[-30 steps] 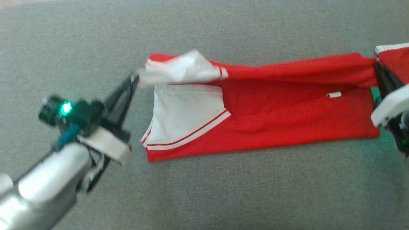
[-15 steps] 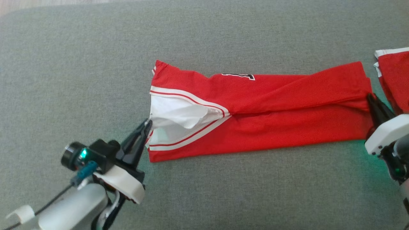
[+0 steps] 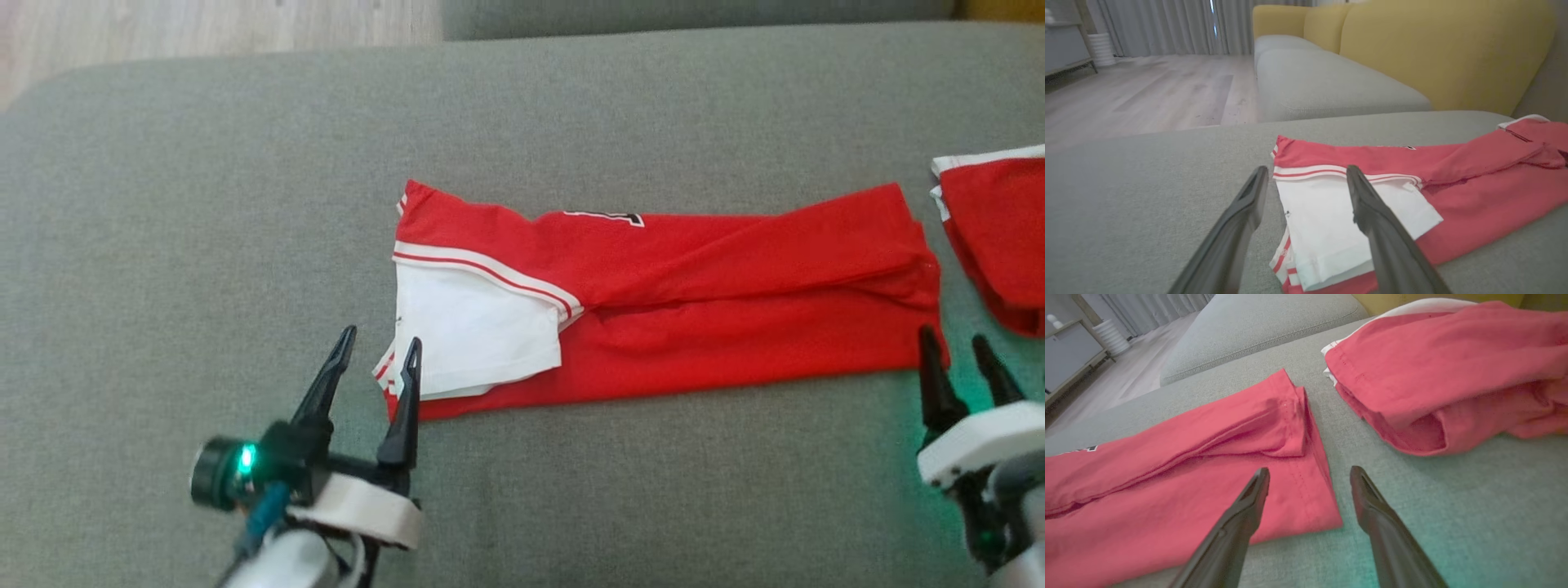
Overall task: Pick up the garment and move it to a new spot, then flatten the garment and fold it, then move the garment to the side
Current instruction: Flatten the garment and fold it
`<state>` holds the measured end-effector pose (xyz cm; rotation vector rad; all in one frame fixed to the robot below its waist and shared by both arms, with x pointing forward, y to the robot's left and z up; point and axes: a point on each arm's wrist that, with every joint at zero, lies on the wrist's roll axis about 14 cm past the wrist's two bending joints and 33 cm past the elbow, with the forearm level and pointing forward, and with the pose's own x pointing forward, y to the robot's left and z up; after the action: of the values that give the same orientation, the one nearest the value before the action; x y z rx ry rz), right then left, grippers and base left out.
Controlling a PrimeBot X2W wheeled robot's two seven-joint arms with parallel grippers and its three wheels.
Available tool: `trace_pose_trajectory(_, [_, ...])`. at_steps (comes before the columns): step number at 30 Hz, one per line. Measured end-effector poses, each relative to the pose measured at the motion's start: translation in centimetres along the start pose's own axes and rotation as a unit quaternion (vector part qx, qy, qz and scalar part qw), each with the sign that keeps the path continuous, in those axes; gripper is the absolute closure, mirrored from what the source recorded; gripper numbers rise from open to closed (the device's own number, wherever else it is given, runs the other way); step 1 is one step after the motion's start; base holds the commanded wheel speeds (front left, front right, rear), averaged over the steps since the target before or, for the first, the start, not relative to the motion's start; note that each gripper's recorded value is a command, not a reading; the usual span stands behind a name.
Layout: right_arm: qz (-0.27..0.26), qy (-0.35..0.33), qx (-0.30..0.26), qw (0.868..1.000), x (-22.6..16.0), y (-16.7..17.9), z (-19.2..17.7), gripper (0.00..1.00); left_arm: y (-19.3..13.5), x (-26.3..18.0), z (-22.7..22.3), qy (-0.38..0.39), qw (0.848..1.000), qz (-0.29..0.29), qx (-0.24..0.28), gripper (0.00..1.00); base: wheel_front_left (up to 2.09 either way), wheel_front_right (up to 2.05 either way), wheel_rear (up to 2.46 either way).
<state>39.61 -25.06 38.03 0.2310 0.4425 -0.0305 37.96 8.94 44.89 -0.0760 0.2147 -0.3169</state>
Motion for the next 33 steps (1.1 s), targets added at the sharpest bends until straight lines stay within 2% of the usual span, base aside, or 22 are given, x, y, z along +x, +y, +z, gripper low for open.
trace_pose_trajectory(5, [-0.012, -0.033, 0.037, 0.999, -0.6, 0.7, 0.4, 0.0, -0.1, -2.0, 1.5, -0.048, 0.997, 0.063, -0.013, 0.0, 0.0, 0.0, 0.0])
trace_pose_trajectory(10, [-0.04, -0.05, 0.06, 0.996, 0.2, 0.2, 1.4, 0.0, -0.9, -4.0, 2.0, -0.073, 0.993, 0.094, -0.018, 0.0, 0.0, 0.0, 0.0])
trace_pose_trajectory(18, [-0.067, -0.021, 0.058, 0.996, 3.6, 0.0, 2.2, 0.0, -0.5, -5.7, 2.8, -0.1, 0.987, 0.124, 0.002, 0.0, 0.0, 0.0, 0.0])
trace_pose_trajectory(25, [-0.074, 0.059, 0.068, 0.993, 5.1, 0.8, -1.0, 0.0, 0.4, -6.1, 2.7, -0.102, 0.985, 0.142, 0.005, 0.0, 0.0, 0.0, 0.0])
trace_pose_trajectory(26, [-0.071, 0.065, 0.073, 0.993, 5.2, 1.1, -1.1, 0.09, 0.5, -6.1, 2.8, -0.102, 0.984, 0.143, 0.006, 0.0, 0.0, 0.0, 0.0])
trace_pose_trajectory(27, [-0.069, 0.067, 0.079, 0.992, 5.4, 1.4, -1.0, 0.52, 0.5, -6.1, 2.8, -0.103, 0.984, 0.143, 0.007, 0.0, 0.0, 0.0, 0.0])
trace_pose_trajectory(28, [-0.061, 0.067, 0.085, 0.992, 5.4, 2.0, -1.0, 1.0, 0.7, -6.1, 2.9, -0.106, 0.983, 0.146, 0.008, 0.0, 0.0, 0.0, 0.0])
trace_pose_trajectory(33, [-0.05, 0.048, 0.089, 0.994, 4.6, 2.6, -0.5, 1.0, 0.5, -6.2, 3.2, -0.112, 0.983, 0.142, 0.011, 0.0, 0.0, 0.0, 0.0])
